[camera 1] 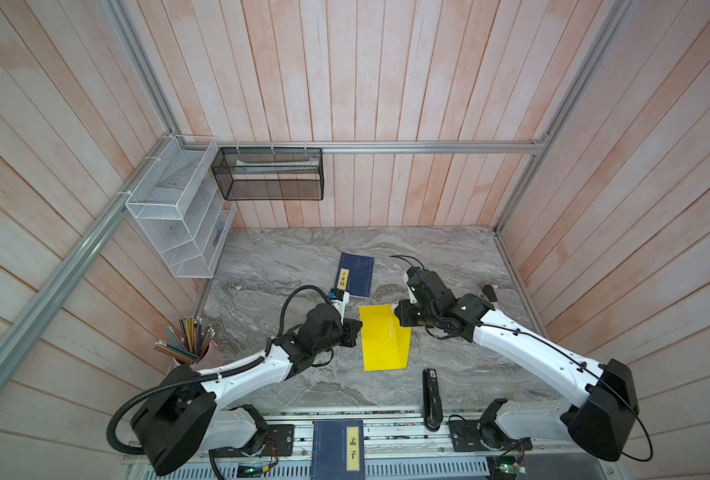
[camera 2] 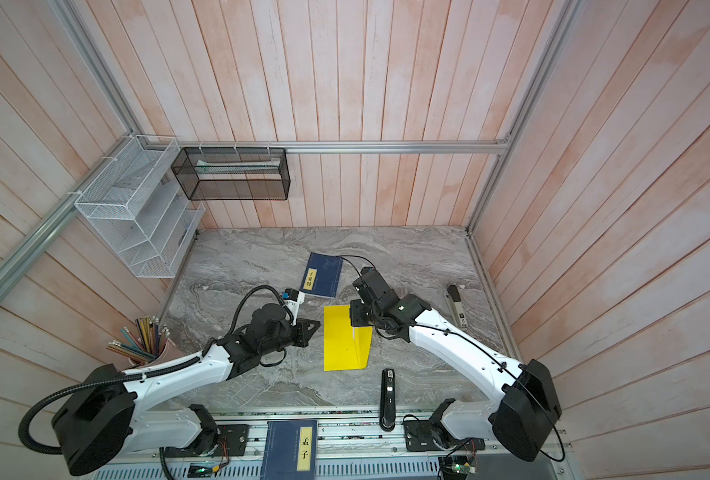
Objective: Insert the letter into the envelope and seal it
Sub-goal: 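Lower the glue stick onto the envelope fold while the left gripper pins it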
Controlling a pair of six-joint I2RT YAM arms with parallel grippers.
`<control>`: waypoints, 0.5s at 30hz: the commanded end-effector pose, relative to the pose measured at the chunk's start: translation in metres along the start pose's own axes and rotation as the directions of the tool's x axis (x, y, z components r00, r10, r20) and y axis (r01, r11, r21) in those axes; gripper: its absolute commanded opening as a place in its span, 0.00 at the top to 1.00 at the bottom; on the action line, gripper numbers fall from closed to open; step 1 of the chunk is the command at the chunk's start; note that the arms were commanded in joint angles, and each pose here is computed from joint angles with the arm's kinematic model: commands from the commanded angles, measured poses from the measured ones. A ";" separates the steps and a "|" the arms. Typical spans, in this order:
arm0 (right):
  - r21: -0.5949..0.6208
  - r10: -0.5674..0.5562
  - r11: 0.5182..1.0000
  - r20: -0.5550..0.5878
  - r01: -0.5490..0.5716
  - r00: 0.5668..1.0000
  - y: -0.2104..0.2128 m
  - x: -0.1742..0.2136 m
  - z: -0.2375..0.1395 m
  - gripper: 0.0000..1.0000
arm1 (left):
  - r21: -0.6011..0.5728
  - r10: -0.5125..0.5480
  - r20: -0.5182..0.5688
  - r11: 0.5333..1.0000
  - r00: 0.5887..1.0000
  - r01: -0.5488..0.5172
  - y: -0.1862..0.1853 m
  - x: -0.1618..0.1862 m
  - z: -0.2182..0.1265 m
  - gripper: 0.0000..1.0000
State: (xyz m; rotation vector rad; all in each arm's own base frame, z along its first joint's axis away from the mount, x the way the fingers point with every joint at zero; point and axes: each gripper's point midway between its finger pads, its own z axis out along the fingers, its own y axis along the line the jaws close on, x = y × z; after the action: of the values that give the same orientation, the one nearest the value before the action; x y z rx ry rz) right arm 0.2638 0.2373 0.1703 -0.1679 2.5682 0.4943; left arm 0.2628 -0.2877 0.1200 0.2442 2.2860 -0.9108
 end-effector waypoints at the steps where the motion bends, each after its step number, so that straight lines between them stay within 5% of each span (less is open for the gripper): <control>1: -0.014 0.053 0.998 -0.091 -0.054 0.994 0.006 0.010 -0.002 1.00 | -0.029 0.025 -0.009 0.999 1.000 -0.025 -0.001 -0.002 0.015 1.00; 15: 0.031 0.074 0.997 -0.267 -0.069 0.961 0.008 0.025 0.023 1.00 | -0.003 -0.052 -0.164 0.999 0.985 0.052 0.007 0.038 0.063 1.00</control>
State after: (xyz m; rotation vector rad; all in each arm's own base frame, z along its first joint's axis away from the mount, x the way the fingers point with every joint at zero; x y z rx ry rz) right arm 0.2529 0.2548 0.1370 -0.1633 2.8175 0.5101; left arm 0.2649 -0.3142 0.0518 0.2608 2.4707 -0.8988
